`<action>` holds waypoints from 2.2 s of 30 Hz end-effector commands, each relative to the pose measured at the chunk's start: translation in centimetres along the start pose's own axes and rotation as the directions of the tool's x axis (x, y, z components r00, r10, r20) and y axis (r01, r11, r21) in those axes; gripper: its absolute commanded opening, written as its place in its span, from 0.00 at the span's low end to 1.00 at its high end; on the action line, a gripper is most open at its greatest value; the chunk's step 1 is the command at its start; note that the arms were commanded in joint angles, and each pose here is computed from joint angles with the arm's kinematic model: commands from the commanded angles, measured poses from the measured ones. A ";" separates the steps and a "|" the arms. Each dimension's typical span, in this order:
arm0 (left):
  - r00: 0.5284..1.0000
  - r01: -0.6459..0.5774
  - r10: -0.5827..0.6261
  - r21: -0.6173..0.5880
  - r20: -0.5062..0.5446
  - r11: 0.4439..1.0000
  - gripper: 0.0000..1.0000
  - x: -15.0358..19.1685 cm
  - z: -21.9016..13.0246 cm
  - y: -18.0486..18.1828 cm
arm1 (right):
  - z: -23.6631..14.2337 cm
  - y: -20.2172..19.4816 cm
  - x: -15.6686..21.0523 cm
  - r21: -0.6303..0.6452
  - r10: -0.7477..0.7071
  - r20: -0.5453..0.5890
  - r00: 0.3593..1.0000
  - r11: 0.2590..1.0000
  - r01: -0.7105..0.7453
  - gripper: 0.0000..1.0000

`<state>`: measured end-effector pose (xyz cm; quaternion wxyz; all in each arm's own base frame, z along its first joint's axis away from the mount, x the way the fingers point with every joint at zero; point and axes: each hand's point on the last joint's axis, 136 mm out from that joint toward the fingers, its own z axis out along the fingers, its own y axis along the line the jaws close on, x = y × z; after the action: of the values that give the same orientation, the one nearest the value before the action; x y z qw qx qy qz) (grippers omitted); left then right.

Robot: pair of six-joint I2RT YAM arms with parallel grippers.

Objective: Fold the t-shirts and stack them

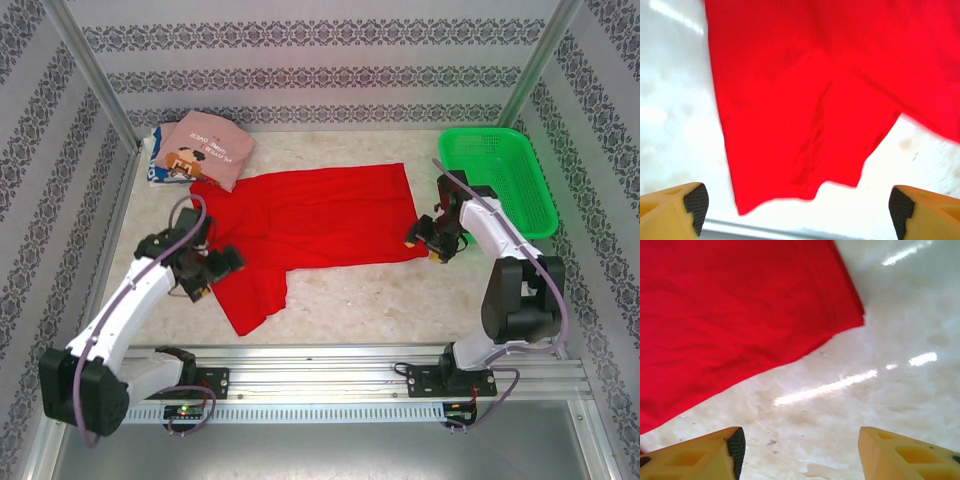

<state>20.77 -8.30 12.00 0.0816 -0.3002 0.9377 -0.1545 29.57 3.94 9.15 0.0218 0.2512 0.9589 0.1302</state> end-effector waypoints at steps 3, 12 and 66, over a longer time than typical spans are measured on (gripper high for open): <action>0.992 0.093 -0.096 -0.037 -0.078 0.995 0.92 3.9 1.8 1.1 | 1.5 -1.9 -2.1 -0.008 0.073 0.046 0.996 0.997 -0.073 0.59; 0.984 0.034 -0.058 -0.143 -0.170 0.989 0.86 6.8 3.7 2.4 | 3.1 -0.7 -5.1 -0.076 0.092 0.064 0.994 0.993 -0.087 0.57; 0.997 0.073 -0.071 -0.141 0.016 0.987 0.00 6.4 5.5 4.5 | 4.1 -1.9 -2.5 0.053 0.016 0.021 1.000 0.998 -0.017 0.59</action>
<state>14.42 -10.62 4.04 0.0427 -0.3342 0.9359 -0.1031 30.35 2.96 5.30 0.0152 0.2504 0.9612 0.1150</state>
